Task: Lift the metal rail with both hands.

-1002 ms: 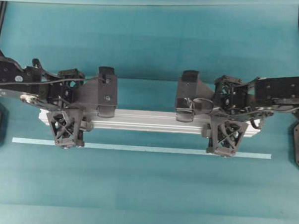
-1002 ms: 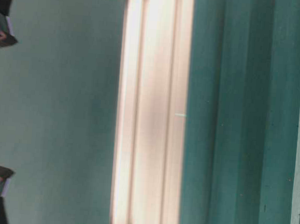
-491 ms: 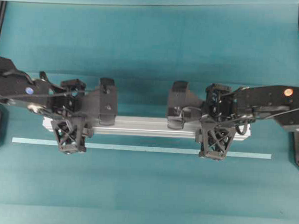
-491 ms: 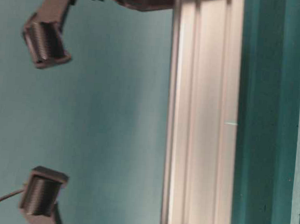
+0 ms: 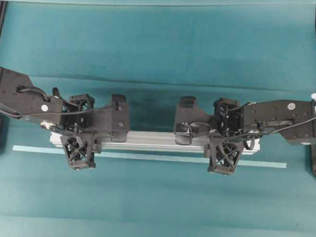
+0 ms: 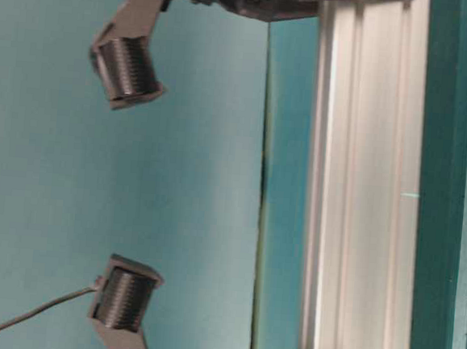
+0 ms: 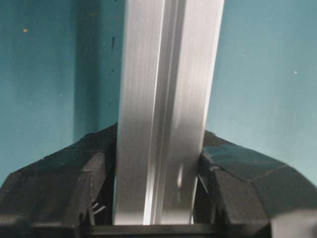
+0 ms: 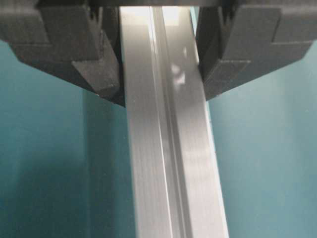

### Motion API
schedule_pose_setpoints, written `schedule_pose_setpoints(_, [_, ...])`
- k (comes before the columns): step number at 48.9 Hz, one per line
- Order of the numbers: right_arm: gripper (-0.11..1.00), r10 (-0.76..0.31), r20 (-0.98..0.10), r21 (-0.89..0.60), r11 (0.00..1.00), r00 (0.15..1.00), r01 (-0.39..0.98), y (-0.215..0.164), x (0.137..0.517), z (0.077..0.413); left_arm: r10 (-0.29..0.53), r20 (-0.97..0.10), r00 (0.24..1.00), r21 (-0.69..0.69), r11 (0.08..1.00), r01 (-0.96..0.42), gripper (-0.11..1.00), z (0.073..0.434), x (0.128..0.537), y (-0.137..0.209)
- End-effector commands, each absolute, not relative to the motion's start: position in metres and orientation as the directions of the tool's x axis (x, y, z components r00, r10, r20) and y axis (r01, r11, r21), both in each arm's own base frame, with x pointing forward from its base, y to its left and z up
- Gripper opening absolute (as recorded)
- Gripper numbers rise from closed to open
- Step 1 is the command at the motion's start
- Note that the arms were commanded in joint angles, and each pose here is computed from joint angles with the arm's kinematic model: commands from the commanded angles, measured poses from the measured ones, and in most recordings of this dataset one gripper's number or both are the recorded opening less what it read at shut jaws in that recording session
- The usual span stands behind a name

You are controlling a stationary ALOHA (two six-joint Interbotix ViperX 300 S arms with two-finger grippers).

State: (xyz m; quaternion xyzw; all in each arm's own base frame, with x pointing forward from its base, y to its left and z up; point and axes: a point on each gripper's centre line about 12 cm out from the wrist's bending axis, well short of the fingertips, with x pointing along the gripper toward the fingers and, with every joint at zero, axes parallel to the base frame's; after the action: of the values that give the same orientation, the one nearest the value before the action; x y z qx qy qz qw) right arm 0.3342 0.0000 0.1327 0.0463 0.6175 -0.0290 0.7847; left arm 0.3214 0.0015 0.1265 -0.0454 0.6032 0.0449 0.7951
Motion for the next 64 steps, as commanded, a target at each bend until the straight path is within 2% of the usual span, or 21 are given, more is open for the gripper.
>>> schedule_pose_setpoints(1, [0.38,0.022,-0.969,0.050,0.993,0.248,0.108,0.004,0.336,0.131,0.015,-0.960,0.279,-0.027,0.989,-0.145,0.36,0.126,0.324,0.001])
schedule_pose_setpoints(24, [0.38,0.028,-0.968,0.058,0.992,0.249,0.115,0.006,0.338,0.113,0.016,-0.963,0.268,-0.024,0.989,-0.146,0.36,0.110,0.318,0.005])
schedule_pose_setpoints(64, [0.38,0.027,-0.973,0.055,0.992,0.228,0.117,0.005,0.333,0.110,0.015,-0.945,0.327,-0.030,0.991,-0.133,0.36,0.110,0.331,0.005])
